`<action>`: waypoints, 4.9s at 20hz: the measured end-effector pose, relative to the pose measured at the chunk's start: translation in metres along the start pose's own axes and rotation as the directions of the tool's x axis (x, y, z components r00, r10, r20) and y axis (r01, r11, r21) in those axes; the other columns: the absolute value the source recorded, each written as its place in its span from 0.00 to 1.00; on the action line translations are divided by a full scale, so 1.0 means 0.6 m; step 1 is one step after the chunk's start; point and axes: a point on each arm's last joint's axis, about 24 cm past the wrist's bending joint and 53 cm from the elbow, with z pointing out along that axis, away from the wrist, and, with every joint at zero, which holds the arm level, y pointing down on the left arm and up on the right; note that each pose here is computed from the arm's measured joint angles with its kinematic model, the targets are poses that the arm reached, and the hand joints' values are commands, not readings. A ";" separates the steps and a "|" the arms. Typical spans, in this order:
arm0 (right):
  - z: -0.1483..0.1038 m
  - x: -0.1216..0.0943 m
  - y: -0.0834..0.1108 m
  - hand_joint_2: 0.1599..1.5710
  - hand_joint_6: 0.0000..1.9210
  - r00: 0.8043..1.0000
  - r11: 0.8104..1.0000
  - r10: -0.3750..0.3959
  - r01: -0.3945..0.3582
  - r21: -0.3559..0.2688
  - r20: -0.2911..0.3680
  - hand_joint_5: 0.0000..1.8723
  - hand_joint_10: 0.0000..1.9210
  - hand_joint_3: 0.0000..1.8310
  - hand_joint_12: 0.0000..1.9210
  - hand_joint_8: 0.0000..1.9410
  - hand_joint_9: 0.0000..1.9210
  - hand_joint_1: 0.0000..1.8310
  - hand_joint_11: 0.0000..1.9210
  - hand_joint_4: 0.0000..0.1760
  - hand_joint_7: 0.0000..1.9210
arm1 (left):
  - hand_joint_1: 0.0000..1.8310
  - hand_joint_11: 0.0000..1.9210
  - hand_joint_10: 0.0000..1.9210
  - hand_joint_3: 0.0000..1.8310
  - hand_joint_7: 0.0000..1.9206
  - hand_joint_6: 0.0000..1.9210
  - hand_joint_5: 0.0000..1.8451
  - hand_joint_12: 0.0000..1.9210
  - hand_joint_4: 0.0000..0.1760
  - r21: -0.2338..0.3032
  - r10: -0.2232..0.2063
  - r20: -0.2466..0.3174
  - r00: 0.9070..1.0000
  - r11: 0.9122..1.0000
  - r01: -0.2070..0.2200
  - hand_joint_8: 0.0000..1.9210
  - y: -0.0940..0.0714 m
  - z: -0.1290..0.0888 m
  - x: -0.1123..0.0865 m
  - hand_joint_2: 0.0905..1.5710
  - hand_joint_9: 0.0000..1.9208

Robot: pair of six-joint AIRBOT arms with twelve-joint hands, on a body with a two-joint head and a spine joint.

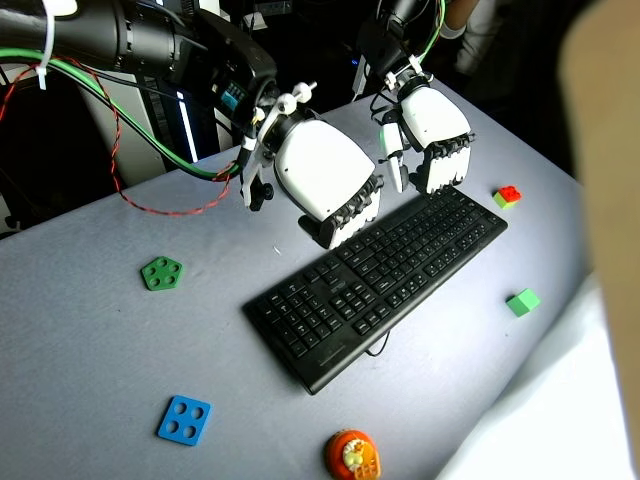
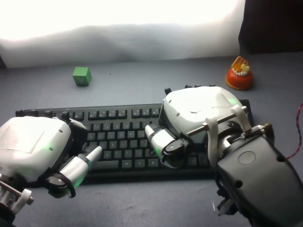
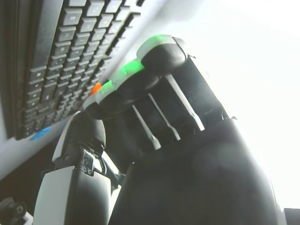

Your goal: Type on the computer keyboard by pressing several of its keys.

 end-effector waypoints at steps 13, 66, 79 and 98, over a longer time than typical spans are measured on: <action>0.037 0.030 -0.003 0.72 0.01 0.999 0.999 -0.030 0.028 0.041 0.041 0.36 0.03 0.00 0.70 0.01 0.39 0.00 0.06 0.00 0.39 | 0.06 0.00 0.02 0.00 0.23 0.02 0.22 0.60 0.18 -0.033 -0.027 0.016 1.000 0.999 0.027 0.01 0.035 -0.021 0.037 0.77 0.22; 0.084 0.091 -0.009 0.75 0.16 0.997 1.000 0.011 -0.009 -0.028 0.077 0.44 0.53 0.00 0.85 0.13 0.40 0.00 0.25 0.00 0.50 | 0.09 0.00 0.29 0.00 0.37 0.05 0.33 0.71 0.00 0.036 -0.035 0.080 0.996 0.999 0.032 0.01 0.070 -0.020 0.070 0.81 0.23; 0.035 -0.026 -0.005 0.73 0.01 0.994 0.997 -0.047 0.053 -0.059 0.098 0.46 0.10 0.00 0.68 0.00 0.43 0.00 0.18 0.00 0.47 | 0.09 0.00 0.05 0.00 0.32 0.00 0.30 0.63 0.00 0.074 0.145 0.136 0.980 0.985 -0.156 0.00 0.044 0.018 -0.026 0.81 0.28; -0.010 -0.064 -0.014 0.75 0.66 0.995 0.993 -0.076 0.081 -0.080 0.066 0.38 0.76 0.00 0.95 0.67 0.35 0.02 0.24 0.00 0.40 | 0.32 0.21 1.00 0.01 0.27 0.97 0.23 1.00 1.00 0.137 0.308 0.198 0.931 0.931 -0.337 1.00 0.003 -0.012 0.032 0.92 0.26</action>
